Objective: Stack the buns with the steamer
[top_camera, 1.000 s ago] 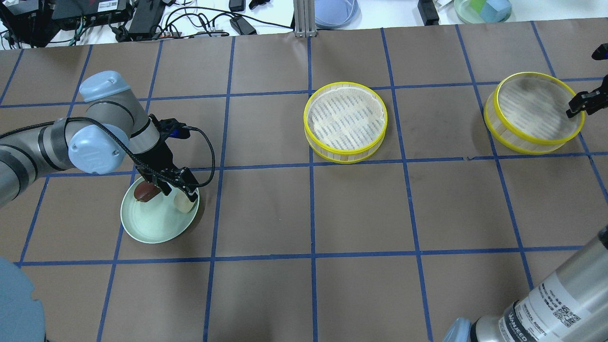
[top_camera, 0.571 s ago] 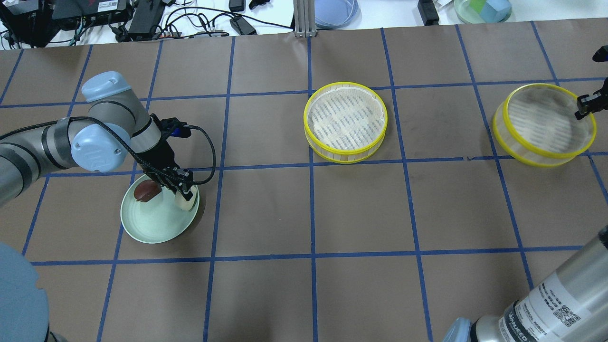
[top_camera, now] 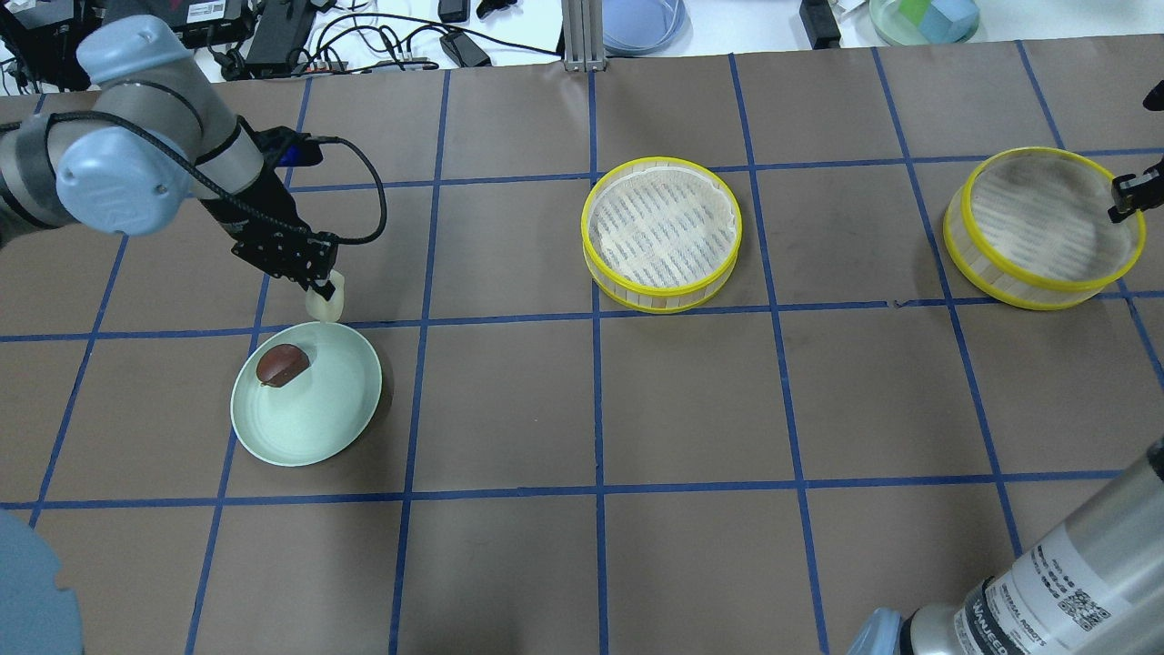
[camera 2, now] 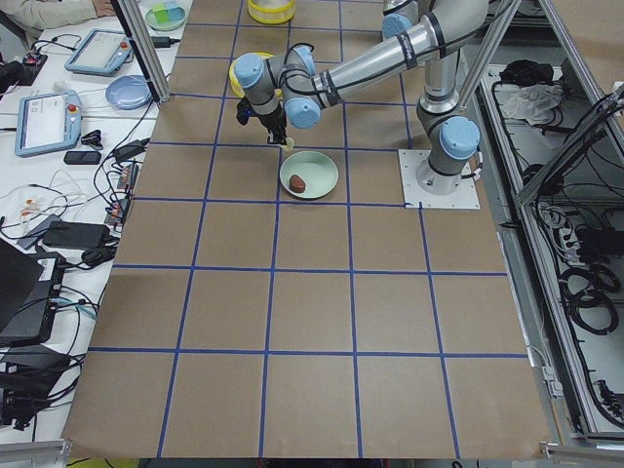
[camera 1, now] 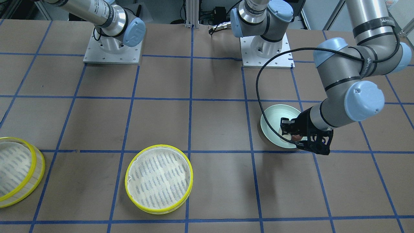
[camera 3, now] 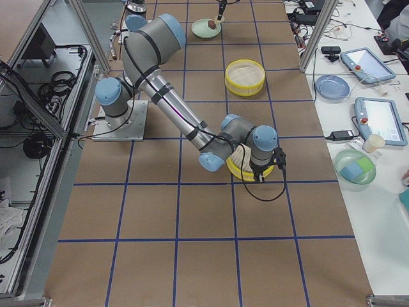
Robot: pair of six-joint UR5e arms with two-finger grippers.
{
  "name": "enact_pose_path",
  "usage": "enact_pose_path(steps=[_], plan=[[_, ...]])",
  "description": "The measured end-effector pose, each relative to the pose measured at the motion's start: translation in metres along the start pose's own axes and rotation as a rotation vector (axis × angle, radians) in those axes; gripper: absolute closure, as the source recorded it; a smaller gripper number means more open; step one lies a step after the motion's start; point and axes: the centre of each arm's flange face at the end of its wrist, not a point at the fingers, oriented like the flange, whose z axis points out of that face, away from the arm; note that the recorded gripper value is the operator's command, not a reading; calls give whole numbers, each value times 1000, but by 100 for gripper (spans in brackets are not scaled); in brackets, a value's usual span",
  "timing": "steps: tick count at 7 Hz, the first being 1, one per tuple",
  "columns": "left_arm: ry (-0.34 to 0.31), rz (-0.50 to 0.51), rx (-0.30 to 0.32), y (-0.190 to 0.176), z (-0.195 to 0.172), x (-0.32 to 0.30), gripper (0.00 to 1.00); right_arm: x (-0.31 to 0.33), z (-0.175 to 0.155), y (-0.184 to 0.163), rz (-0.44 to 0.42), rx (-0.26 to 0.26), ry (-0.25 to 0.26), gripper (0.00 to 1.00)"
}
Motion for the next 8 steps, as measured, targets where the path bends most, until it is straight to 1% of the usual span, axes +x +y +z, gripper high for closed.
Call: enact_pose_path(steps=[1, 2, 3, 4, 5, 6, 8], plan=[[35, -93, 56, -6, -23, 16, 100, -3, -12, 1, 22, -6, 9, 100], [91, -201, 129, -16, -39, 46, 100, -7, -23, 3, 55, -28, 12, 100], [124, -263, 196, -27, -48, 81, 100, -14, -34, 4, 96, -40, 8, 100], [176, -294, 242, -37, -48, 116, 100, -25, -45, 0, 126, -36, 5, 100], [257, -312, 270, -46, -42, 151, 100, -40, -56, -6, 141, -28, -1, 100], [319, -319, 300, -56, -32, 184, 100, -57, -70, -9, 146, -28, -9, 100], [412, -354, 339, -79, 1, 227, 100, -95, -94, -20, 124, -20, -9, 100]])
